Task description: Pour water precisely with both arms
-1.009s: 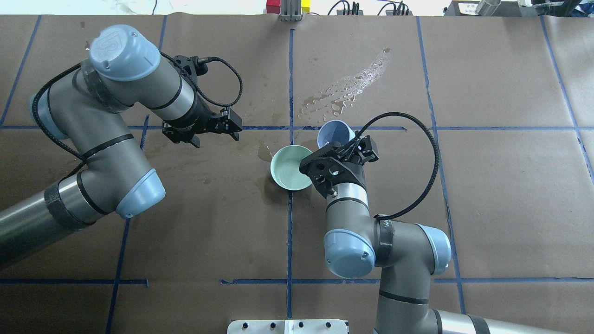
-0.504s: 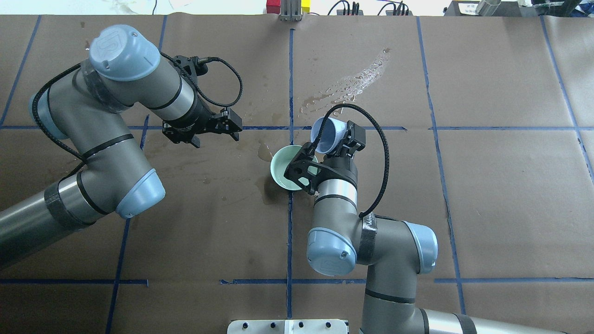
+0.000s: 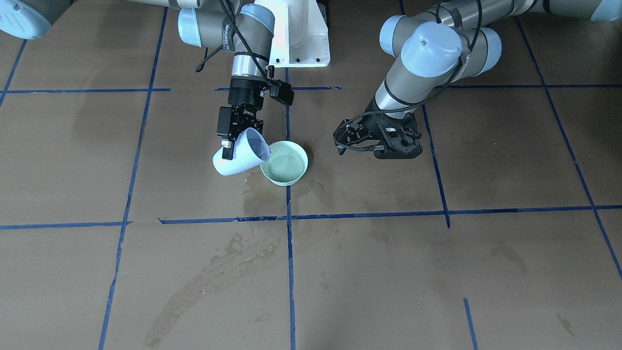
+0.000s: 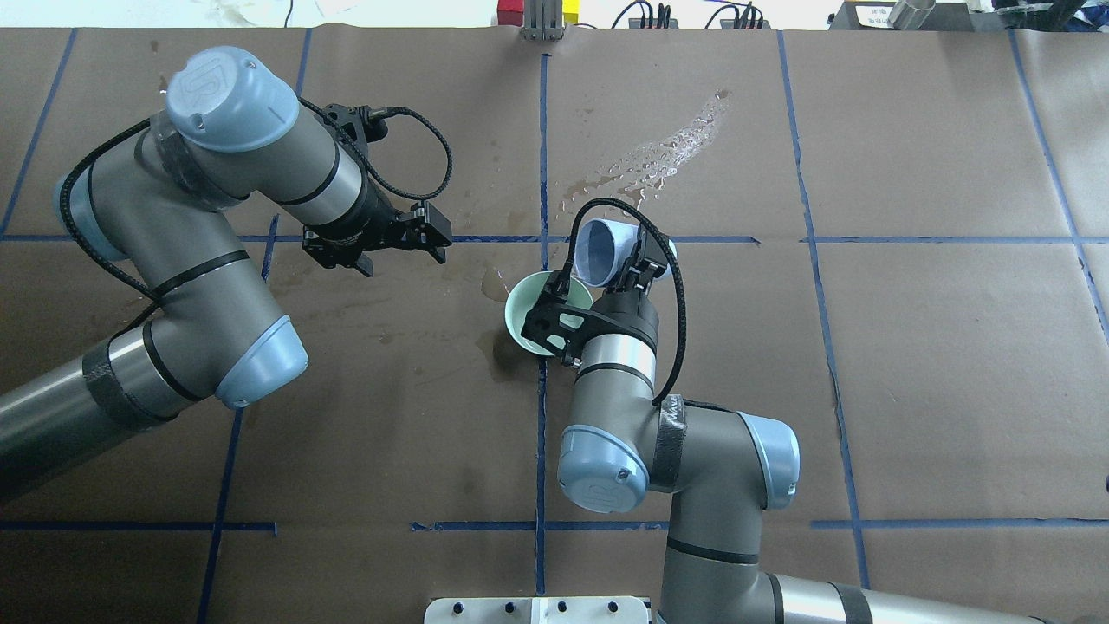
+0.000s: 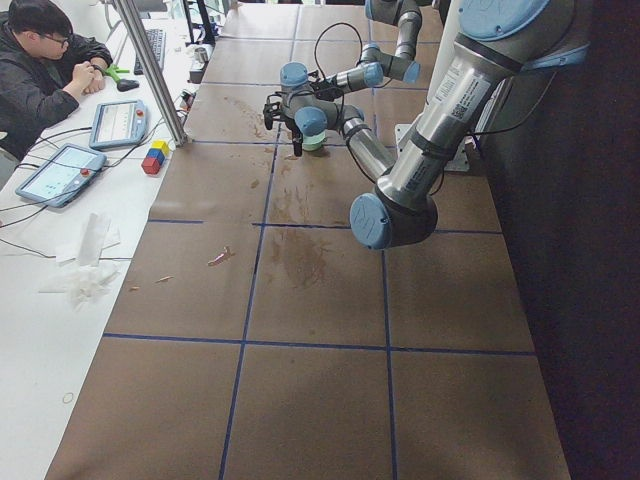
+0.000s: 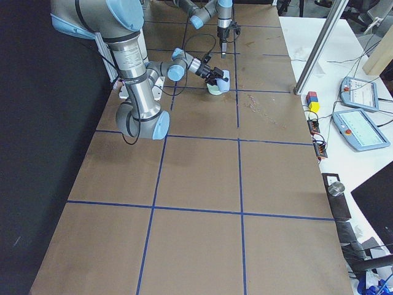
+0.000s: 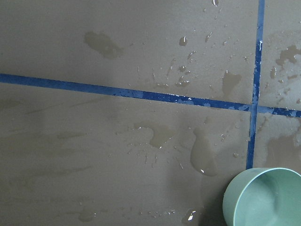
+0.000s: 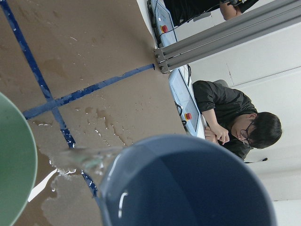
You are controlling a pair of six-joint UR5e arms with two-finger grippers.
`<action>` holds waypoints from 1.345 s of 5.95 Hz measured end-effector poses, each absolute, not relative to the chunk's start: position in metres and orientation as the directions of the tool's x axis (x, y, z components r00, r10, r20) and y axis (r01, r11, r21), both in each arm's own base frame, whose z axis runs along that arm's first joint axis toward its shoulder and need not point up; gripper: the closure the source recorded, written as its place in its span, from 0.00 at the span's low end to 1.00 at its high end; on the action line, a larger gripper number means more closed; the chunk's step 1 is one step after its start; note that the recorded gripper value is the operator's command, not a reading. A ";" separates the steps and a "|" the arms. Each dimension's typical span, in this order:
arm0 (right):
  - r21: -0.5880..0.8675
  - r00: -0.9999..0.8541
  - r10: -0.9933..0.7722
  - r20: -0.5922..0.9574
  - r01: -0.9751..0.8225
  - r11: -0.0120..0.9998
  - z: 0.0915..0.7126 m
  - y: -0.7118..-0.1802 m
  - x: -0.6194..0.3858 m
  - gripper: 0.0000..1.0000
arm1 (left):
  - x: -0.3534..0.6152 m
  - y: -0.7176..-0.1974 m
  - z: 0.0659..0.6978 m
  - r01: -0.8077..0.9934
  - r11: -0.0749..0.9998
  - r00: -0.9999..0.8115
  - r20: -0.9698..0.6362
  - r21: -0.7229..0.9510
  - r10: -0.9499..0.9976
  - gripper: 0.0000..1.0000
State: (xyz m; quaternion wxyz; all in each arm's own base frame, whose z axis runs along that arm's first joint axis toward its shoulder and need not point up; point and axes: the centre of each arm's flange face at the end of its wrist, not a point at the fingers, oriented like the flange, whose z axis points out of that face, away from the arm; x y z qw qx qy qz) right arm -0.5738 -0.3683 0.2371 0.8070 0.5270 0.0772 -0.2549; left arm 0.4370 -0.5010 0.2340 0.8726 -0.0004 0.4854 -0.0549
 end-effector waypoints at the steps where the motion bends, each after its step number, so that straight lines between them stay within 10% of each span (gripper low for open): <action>1: 0.793 0.842 -0.331 -0.426 0.524 0.312 0.233 -0.369 -0.577 1.00 | 0.437 -0.501 0.234 0.095 0.994 0.523 -0.847 -0.054 -0.096 0.00; 8: 0.766 0.815 -0.333 -0.474 0.569 0.301 0.223 -0.369 -0.580 1.00 | 0.437 -0.501 0.234 0.095 0.994 0.523 -0.847 -0.054 -0.096 0.00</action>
